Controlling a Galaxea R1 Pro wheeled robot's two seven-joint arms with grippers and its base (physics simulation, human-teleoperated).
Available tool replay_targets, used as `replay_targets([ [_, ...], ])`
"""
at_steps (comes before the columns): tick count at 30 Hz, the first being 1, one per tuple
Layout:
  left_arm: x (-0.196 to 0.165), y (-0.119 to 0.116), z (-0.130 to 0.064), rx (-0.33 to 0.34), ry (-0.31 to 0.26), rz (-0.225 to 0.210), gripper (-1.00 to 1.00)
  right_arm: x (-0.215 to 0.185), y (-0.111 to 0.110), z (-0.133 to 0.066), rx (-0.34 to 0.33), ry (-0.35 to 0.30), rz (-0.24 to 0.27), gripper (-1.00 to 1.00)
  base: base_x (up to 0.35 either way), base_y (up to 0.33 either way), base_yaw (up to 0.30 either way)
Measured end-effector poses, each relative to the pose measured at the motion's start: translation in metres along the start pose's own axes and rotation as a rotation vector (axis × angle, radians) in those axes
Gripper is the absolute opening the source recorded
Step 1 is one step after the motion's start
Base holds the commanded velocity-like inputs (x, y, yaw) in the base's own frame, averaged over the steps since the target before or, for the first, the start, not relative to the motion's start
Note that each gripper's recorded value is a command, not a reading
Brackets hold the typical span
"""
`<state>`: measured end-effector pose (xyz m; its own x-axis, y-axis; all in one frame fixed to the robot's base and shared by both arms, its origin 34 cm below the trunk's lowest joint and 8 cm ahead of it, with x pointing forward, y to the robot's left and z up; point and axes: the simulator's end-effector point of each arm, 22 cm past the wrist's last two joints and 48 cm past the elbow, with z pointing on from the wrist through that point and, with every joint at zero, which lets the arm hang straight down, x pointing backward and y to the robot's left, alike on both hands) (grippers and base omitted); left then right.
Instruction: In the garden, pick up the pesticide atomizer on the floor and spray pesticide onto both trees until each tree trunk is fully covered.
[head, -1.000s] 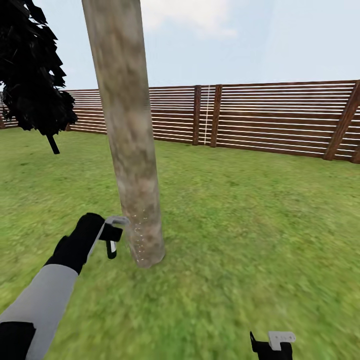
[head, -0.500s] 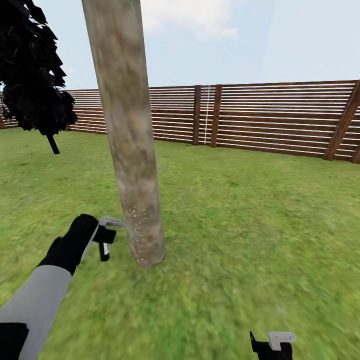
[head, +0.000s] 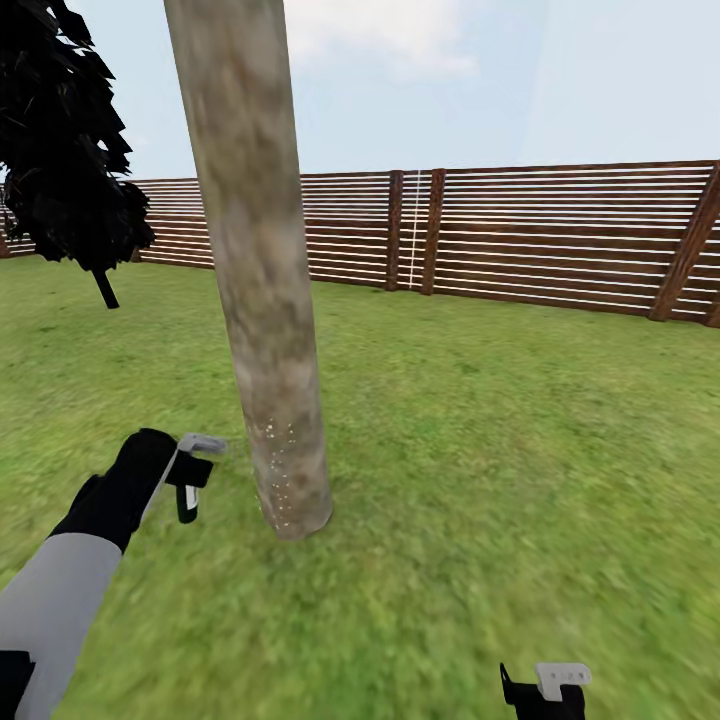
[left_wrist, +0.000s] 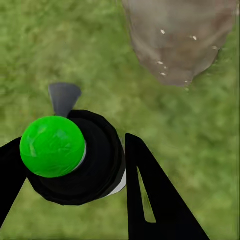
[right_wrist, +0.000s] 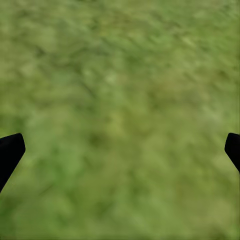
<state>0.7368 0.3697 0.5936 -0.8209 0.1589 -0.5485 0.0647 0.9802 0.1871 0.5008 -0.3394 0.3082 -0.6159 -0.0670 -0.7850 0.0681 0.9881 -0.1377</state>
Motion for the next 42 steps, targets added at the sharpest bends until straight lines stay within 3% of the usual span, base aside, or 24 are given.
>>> replay_targets([
  [2, 0.031, -0.018, 0.016, 0.027, 0.049, 0.013, -1.00, 0.001, 0.000, 0.000, 0.000, 0.001, 0.000, 1.00, 0.000, 0.000, 0.000],
  [7, 0.106, -0.032, 0.038, 0.045, 0.162, 0.026, -1.00, 0.000, 0.000, 0.000, 0.000, 0.001, 0.000, 1.00, 0.002, 0.000, 0.000],
  [15, 0.101, -0.031, 0.036, 0.037, 0.149, 0.022, -1.00, 0.000, 0.000, 0.000, 0.000, 0.000, 0.000, 1.00, 0.142, 0.076, 0.000],
  [18, 0.115, -0.034, 0.041, 0.041, 0.175, 0.022, -1.00, 0.000, 0.000, 0.000, 0.000, 0.000, 0.000, 1.00, 0.007, 0.004, 0.000],
  [21, 0.155, -0.044, 0.055, 0.061, 0.223, 0.034, -1.00, 0.000, 0.000, 0.000, 0.000, 0.000, 0.000, 1.00, 0.001, 0.000, 0.000],
  [25, 0.185, -0.059, 0.079, 0.095, 0.214, 0.066, -1.00, 0.000, 0.000, 0.000, 0.000, 0.000, 0.000, 1.00, 0.000, 0.000, 0.000],
  [29, 0.187, -0.061, 0.085, 0.096, 0.193, 0.066, -1.00, 0.000, 0.000, 0.000, 0.000, 0.000, 0.000, 1.00, 0.000, 0.000, 0.000],
  [32, 0.181, -0.097, 0.086, 0.115, 0.180, 0.066, -1.00, 0.000, 0.001, 0.000, -0.001, 0.000, 0.001, 1.00, 0.000, 0.000, 0.000],
  [35, 0.181, -0.095, 0.087, 0.075, 0.179, 0.078, -1.00, 0.000, 0.001, 0.000, -0.001, 0.000, 0.001, 1.00, 0.007, 0.000, 0.000],
  [36, 0.190, -0.093, 0.088, 0.071, 0.192, 0.071, -1.00, 0.000, 0.001, 0.000, -0.001, 0.000, 0.001, 1.00, 0.160, 0.000, 0.000],
  [38, 0.207, -0.086, 0.090, 0.070, 0.214, 0.005, -1.00, 0.000, 0.001, 0.000, -0.001, 0.000, 0.001, 1.00, 0.268, 0.000, 0.000],
  [40, 0.212, -0.076, 0.092, 0.067, 0.199, -0.074, -1.00, 0.000, 0.001, 0.000, -0.001, 0.000, 0.001, 1.00, 0.321, 0.000, 0.000],
  [42, 0.228, -0.079, 0.097, 0.072, 0.183, -0.104, -1.00, 0.000, 0.001, 0.000, -0.001, 0.000, 0.001, 1.00, 0.319, 0.000, 0.000],
])
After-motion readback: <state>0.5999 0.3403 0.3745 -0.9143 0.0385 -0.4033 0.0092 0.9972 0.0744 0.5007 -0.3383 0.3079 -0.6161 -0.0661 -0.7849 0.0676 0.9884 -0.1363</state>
